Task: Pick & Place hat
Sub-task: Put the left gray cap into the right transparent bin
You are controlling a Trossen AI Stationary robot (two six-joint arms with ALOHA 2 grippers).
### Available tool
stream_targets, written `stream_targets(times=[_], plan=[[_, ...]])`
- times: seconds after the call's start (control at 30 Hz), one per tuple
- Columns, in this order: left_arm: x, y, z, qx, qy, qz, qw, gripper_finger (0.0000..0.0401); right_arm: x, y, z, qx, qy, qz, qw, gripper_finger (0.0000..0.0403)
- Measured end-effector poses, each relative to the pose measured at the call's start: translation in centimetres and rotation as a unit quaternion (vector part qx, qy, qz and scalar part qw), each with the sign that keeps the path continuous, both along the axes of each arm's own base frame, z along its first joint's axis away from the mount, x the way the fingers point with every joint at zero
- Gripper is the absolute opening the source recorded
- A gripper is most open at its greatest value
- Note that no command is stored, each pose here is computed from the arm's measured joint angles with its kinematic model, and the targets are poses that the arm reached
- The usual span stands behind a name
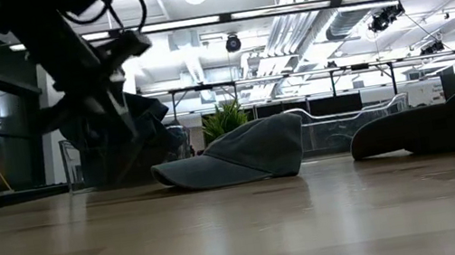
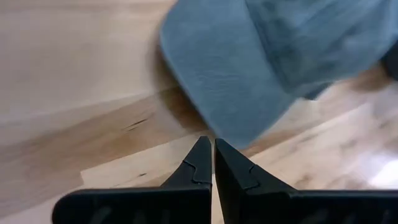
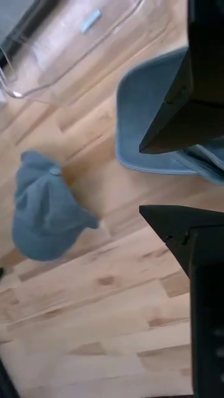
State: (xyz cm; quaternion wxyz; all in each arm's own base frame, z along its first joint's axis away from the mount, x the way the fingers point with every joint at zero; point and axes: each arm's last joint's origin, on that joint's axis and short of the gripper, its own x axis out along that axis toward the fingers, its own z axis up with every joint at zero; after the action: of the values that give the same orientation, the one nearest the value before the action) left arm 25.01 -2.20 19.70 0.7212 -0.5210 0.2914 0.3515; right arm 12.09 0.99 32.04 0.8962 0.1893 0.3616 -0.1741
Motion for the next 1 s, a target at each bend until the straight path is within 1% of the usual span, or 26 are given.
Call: stream_targets(times=[0.07, 0.17, 0.27, 0.33, 0.4, 0.6, 0.7, 0.8, 1.0], plan=[[0.7, -0.1, -0.8, -0.007, -0.001, 0.01, 1.0, 0.0, -0.3, -0.1, 0.2, -0.001, -0.008, -0.002, 1.0, 0.0138], [1.0, -0.1, -1.7, -0.016, 0.016, 0.023, 0.999, 0.0005, -0.4, -0.1, 0.2, -0.001, -0.011, -0.002, 1.0, 0.0138], [1.5, -0.2, -2.5, -0.014, 0.021, 0.017, 1.0, 0.003, -0.3, -0.1, 0.2, 0.0, -0.011, -0.001, 1.0, 0.0138], [1.7, -0.2, -2.5, -0.014, 0.009, 0.017, 1.0, 0.0061, -0.3, -0.1, 0.2, 0.0, -0.011, -0.001, 1.0, 0.0138], [1.9, -0.2, -2.4, -0.013, 0.004, 0.019, 1.0, 0.01, -0.4, -0.1, 0.2, 0.0, -0.011, -0.001, 1.0, 0.0138], [1.9, -0.1, -2.4, -0.024, -0.009, 0.067, 0.997, 0.0225, -0.3, -0.1, 0.2, -0.001, -0.011, 0.001, 1.0, 0.0138], [1.9, 0.4, -2.4, -0.025, -0.011, 0.083, 0.996, 0.0266, -0.3, -0.1, 0.2, -0.002, -0.011, 0.002, 1.0, 0.0138], [2.4, 1.1, -3.3, -0.033, -0.006, 0.101, 0.994, 0.0285, -0.3, -0.1, 0.2, -0.002, -0.011, 0.002, 1.0, 0.0138], [3.7, 2.4, -4.4, -0.063, -0.024, 0.108, 0.992, 0.0289, -0.3, -0.1, 0.2, -0.006, -0.01, 0.006, 1.0, 0.0138]])
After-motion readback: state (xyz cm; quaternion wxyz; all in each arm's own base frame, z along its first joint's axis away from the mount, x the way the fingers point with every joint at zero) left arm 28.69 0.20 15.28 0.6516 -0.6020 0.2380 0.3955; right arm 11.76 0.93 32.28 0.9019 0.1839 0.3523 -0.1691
